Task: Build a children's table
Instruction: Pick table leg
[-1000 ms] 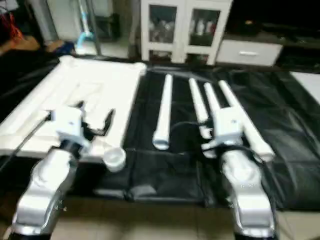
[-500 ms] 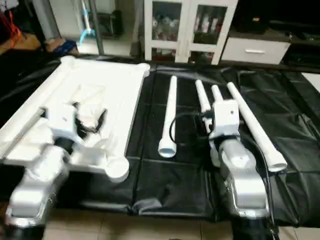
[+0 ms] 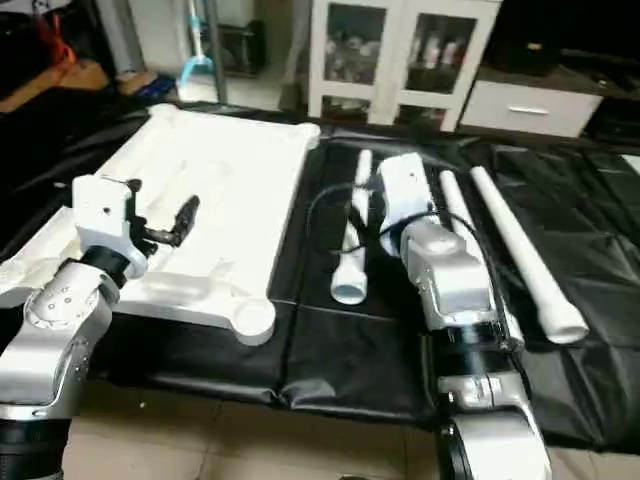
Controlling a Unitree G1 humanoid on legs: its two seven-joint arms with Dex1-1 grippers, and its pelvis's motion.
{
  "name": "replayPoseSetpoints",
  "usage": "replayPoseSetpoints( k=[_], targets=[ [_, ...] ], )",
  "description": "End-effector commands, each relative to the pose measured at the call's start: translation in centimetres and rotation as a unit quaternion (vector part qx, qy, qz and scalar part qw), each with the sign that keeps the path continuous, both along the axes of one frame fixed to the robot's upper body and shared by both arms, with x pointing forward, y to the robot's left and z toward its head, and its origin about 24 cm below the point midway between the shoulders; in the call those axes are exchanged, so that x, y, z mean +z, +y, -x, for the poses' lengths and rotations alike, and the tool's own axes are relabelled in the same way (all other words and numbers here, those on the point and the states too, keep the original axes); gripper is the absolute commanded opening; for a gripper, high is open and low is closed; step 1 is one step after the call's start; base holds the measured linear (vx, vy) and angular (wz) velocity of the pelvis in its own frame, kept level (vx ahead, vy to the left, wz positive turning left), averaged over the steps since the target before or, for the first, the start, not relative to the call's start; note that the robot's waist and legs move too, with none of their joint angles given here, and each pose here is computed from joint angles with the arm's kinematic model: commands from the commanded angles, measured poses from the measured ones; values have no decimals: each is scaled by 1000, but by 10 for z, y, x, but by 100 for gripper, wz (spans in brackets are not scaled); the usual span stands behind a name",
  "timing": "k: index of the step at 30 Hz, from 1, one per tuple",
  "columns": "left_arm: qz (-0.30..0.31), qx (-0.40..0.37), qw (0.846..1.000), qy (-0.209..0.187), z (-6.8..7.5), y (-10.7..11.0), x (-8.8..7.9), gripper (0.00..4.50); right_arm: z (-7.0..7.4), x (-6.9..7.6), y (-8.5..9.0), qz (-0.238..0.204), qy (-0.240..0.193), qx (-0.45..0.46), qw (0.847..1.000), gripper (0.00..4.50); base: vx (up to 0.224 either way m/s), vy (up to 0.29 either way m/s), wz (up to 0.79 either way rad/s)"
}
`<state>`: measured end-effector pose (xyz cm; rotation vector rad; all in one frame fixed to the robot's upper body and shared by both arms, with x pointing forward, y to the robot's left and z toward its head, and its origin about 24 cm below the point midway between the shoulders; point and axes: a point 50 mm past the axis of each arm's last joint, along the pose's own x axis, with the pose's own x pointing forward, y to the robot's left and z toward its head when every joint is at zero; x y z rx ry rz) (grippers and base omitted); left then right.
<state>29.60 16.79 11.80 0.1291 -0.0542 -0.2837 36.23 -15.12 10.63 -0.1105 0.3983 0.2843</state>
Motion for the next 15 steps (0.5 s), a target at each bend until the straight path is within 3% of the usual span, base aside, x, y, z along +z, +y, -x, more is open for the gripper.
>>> replayPoseSetpoints(
  k=[1, 2, 5, 7, 12, 15],
  targets=[
    [4, -42, 999, 1, 2, -15, 3, 450, -4, 6, 0, 1, 4, 14, 1000, 443, 0, 0, 0],
    [0, -92, 996, 11, 6, -23, 3, 450, -11, 2, 0, 5, 41, 26, 999, 443, 0, 0, 0],
    [-4, -158, 987, 33, 13, -28, 4, 450, -18, -5, -2, 23, 96, 26, 995, 443, 0, 0, 0],
    [-4, -173, 984, 40, 15, -29, 4, 450, -21, -7, -4, 30, 106, 23, 994, 443, 0, 0, 0],
    [-60, -236, 966, 81, 25, -29, -5, 450, -24, -18, -1, -7, 160, 8, 987, 443, 0, 0, 0],
    [-57, -237, 966, 80, 25, -29, -3, 450, -24, -22, 0, -32, 180, 8, 983, 443, 0, 0, 0]
  ],
)
